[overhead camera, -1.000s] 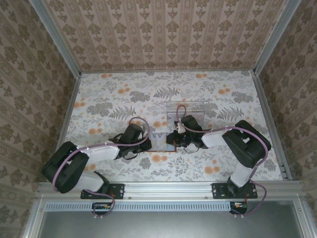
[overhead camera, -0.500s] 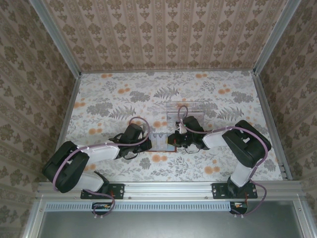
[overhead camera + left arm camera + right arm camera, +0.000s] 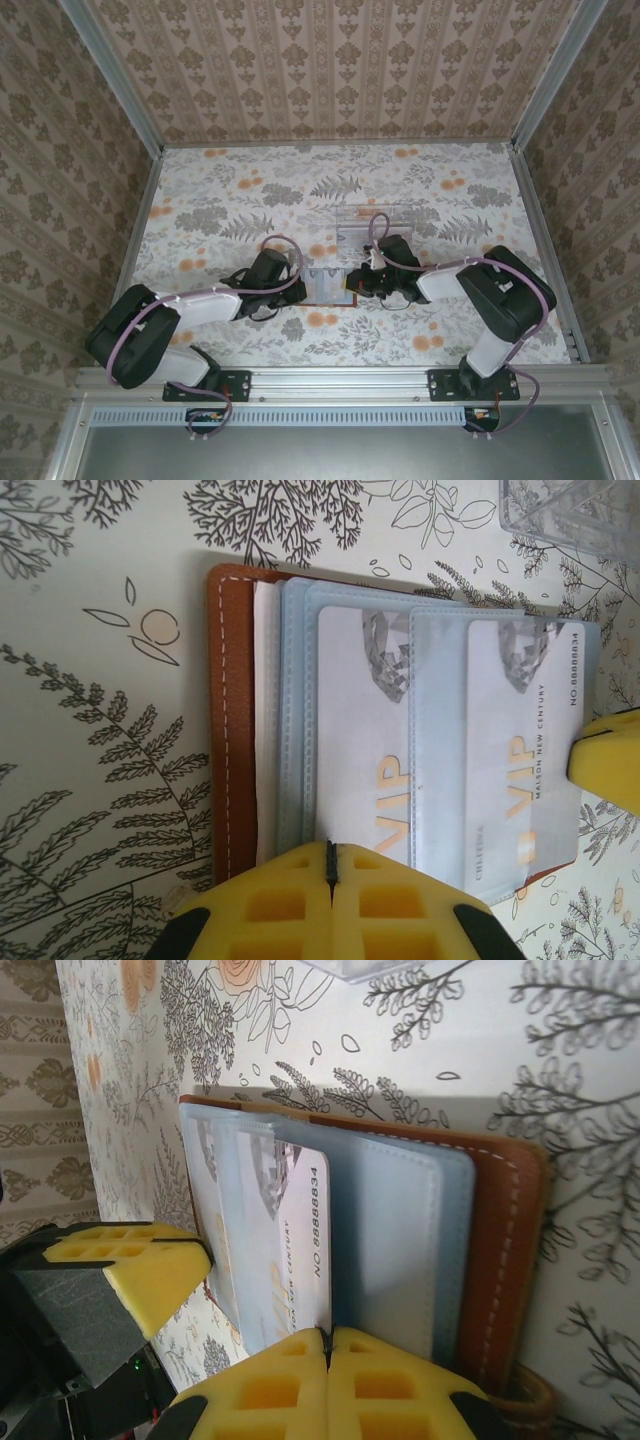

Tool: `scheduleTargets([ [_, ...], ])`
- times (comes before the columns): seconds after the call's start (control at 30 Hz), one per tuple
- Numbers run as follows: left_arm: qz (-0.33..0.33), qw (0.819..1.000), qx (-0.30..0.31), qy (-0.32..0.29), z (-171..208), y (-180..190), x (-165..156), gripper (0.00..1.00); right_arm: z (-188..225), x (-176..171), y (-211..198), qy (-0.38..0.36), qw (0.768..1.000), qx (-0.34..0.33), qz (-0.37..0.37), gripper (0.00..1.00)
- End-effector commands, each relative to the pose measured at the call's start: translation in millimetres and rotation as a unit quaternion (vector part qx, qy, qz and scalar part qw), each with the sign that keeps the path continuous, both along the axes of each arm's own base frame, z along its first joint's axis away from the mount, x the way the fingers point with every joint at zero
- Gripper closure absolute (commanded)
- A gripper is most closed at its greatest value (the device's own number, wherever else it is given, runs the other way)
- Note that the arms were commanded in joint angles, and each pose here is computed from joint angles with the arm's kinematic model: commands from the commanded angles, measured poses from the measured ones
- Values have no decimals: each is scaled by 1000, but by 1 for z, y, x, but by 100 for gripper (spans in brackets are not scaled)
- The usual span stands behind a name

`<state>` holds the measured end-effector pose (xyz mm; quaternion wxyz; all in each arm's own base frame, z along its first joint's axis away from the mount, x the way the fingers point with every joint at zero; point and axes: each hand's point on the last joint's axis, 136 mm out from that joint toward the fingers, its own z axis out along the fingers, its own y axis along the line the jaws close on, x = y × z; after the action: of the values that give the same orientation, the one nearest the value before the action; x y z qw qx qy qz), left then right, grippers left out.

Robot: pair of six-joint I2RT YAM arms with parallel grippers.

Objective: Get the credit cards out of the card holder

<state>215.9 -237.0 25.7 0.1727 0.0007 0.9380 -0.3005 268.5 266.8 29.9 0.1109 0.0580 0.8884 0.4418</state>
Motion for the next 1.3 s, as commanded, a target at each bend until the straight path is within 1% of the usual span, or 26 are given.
scheduleTargets([
  [0.0, 9, 999, 41, 33, -19, 16, -9, 100, -6, -6, -18, 11, 1000, -22, -13, 100],
  [0.17, 9, 999, 38, 31, -17, 15, -9, 100, 8, -7, -36, -2, 999, -24, -24, 100],
  [0.3, 7, 999, 34, 26, -13, 15, -8, 100, 24, -12, -55, -14, 999, -41, -29, 100],
  [0.33, 7, 999, 33, 25, -12, 14, -8, 100, 35, -12, -61, -30, 998, -41, -34, 100],
  [0.5, 1, 1000, 19, 13, -2, 10, -6, 100, 67, -20, -86, -72, 994, -74, -39, 100],
  [0.67, -10, 1000, -6, -17, 26, 0, 2, 99, 102, -20, -98, -130, 985, -107, -37, 100],
  [0.7, -12, 1000, -11, -25, 34, 0, 3, 95, 108, -19, -99, -142, 983, -113, -35, 100],
  [0.83, -10, 998, -27, -63, 67, 4, 3, 63, 131, -10, -103, -194, 970, -142, -34, 100],
  [0.87, -8, 997, -31, -73, 74, 7, 2, 60, 137, -8, -103, -211, 965, -155, -31, 100],
  [0.9, -4, 996, -34, -82, 81, 11, 0, 56, 142, -6, -101, -233, 957, -174, -23, 100],
  [0.97, 4, 994, -43, -102, 94, 19, -4, 50, 155, -3, -92, -294, 930, -219, 14, 100],
  [1.0, 9, 993, -46, -109, 98, 24, -6, 45, 162, -2, -86, -333, 909, -248, 44, 100],
  [1.03, 14, 991, -53, -122, 105, 29, -9, 42, 167, -2, -78, -371, 883, -276, 78, 100],
  [1.1, 26, 989, -58, -137, 111, 40, -14, 36, 174, 1, -67, -423, 837, -319, 133, 100],
  [1.13, 34, 987, -62, -145, 114, 46, -17, 32, 176, 5, -63, -441, 817, -336, 157, 100],
  [1.23, 49, 984, -72, -158, 116, 59, -25, 28, 178, 22, -60, -463, 767, -392, 210, 100],
  [1.27, 54, 983, -76, -159, 116, 62, -28, 25, 175, 27, -58, -463, 749, -410, 237, 99],
])
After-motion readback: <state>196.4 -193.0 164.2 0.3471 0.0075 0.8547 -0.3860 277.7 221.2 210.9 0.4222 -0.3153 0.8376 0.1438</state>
